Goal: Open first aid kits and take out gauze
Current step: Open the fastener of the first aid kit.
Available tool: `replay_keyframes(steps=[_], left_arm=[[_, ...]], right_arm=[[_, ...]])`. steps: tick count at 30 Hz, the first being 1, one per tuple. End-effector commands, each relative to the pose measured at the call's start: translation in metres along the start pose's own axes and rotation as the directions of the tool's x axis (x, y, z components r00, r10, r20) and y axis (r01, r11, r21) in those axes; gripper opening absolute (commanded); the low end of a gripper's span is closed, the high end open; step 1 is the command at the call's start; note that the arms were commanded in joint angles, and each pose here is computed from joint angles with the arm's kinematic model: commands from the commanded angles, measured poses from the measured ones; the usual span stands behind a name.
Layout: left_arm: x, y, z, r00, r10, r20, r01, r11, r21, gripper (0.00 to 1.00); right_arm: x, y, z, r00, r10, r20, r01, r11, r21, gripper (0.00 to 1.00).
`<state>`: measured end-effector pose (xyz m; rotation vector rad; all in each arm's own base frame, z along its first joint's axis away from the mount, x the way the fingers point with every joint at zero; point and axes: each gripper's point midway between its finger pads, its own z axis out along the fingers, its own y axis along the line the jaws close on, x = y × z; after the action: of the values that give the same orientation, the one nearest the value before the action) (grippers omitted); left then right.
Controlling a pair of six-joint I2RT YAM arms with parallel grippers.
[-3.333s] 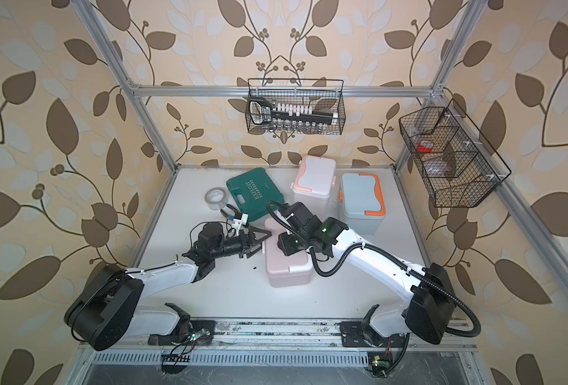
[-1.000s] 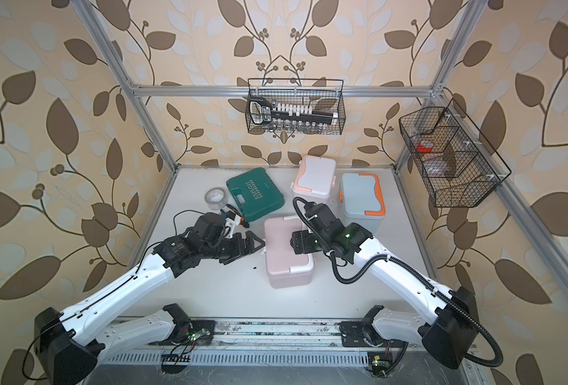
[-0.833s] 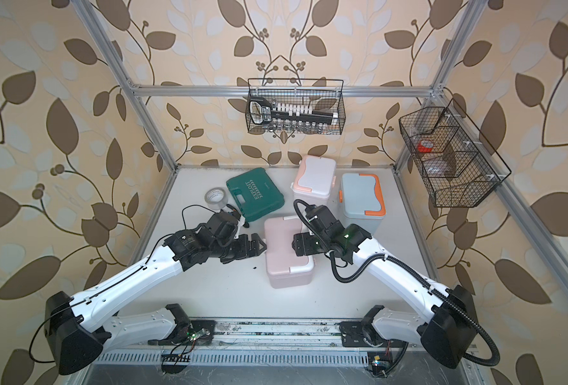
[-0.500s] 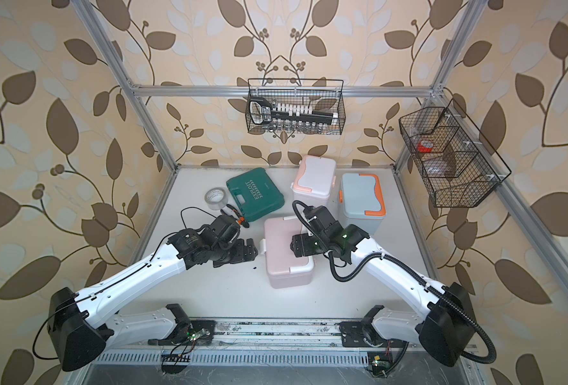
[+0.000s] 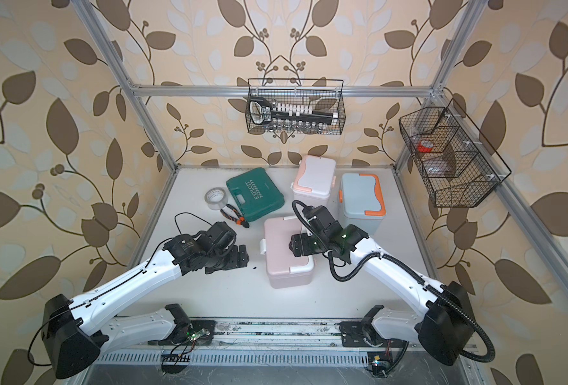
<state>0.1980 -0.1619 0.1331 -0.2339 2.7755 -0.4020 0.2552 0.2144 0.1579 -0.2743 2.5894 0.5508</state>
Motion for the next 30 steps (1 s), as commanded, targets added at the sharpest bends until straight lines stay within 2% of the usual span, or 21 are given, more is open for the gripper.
replay_keyframes(steps=[1, 6, 14, 20, 30], left_arm=[[-0.009, -0.027, -0.012, 1.000, 0.014, 0.026, -0.017, 0.993, 0.120, 0.99], [-0.025, -0.063, -0.018, 0.998, 0.050, 0.025, -0.054, 0.979, 0.194, 0.99], [-0.039, -0.088, -0.009, 0.995, 0.101, 0.015, -0.102, 0.975, 0.196, 0.99], [-0.033, -0.066, 0.005, 0.995, 0.101, -0.006, -0.100, 0.991, 0.091, 0.99], [-0.018, -0.018, 0.006, 0.999, 0.041, 0.010, -0.040, 0.999, -0.027, 0.99]], right_arm=[[0.012, -0.006, 0.009, 0.999, -0.004, -0.048, 0.005, 1.000, 0.014, 0.87], [0.012, -0.007, 0.009, 0.999, -0.003, -0.045, 0.003, 1.000, 0.015, 0.87], [0.013, -0.008, 0.009, 0.999, -0.005, -0.048, 0.006, 1.000, 0.019, 0.87], [0.014, -0.009, 0.011, 0.998, -0.007, -0.055, 0.008, 1.000, 0.019, 0.87], [0.017, -0.008, 0.014, 0.998, -0.006, -0.060, 0.007, 1.000, 0.011, 0.87]])
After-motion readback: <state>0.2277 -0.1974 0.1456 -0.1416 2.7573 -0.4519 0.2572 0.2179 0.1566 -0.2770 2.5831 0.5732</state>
